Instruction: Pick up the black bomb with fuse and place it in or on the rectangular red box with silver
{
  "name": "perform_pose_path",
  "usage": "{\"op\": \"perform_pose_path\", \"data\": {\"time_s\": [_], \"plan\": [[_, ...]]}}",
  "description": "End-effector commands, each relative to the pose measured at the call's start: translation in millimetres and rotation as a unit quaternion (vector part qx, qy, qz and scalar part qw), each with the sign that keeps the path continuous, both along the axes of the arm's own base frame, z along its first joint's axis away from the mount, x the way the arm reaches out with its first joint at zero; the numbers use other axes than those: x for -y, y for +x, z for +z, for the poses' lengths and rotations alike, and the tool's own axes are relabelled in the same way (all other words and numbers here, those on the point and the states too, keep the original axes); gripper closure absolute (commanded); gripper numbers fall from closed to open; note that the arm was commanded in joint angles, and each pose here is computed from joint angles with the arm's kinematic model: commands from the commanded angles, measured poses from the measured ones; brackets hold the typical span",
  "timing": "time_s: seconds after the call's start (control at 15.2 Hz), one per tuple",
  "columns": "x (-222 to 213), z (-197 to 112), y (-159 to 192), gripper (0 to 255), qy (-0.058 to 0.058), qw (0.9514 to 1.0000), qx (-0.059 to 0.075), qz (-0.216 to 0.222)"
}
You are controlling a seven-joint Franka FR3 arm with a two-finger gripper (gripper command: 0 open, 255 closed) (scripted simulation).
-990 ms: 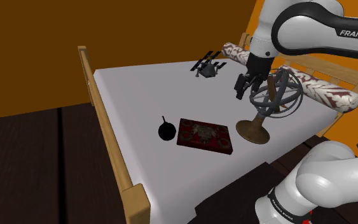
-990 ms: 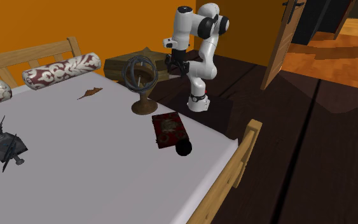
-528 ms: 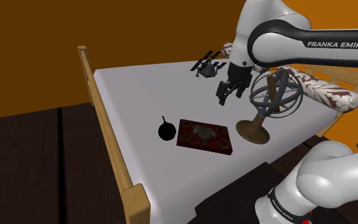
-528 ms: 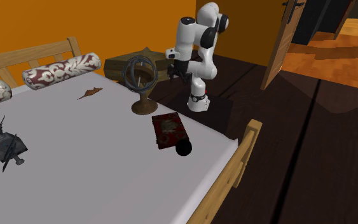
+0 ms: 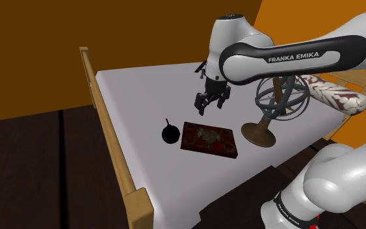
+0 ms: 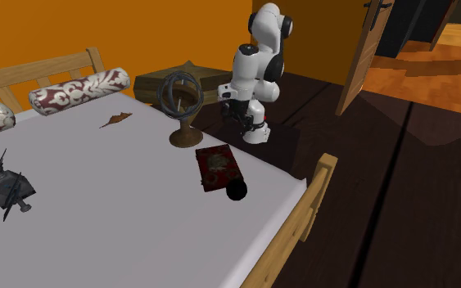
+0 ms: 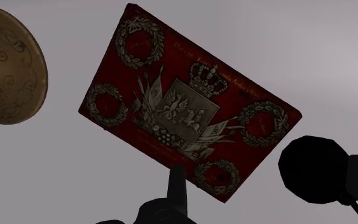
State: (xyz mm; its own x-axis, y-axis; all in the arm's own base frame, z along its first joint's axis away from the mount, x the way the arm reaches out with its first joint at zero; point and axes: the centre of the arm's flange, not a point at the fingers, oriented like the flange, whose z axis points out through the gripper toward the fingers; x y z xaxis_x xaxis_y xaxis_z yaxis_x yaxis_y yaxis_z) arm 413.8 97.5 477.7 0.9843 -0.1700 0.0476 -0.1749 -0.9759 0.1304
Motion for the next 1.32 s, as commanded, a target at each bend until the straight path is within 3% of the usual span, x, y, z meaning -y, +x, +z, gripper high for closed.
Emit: {"op": "perform_pose_path", "data": {"time_s": [0.0,0.79,1.25], "plan": [[-15,-15,19,0,0.003,1.0,0.003,-0.005],[-100,-96,119,0,0.014,0.9992,0.015,-0.033],[-97,-129,121,0,0.014,0.9992,0.015,-0.034]]}}
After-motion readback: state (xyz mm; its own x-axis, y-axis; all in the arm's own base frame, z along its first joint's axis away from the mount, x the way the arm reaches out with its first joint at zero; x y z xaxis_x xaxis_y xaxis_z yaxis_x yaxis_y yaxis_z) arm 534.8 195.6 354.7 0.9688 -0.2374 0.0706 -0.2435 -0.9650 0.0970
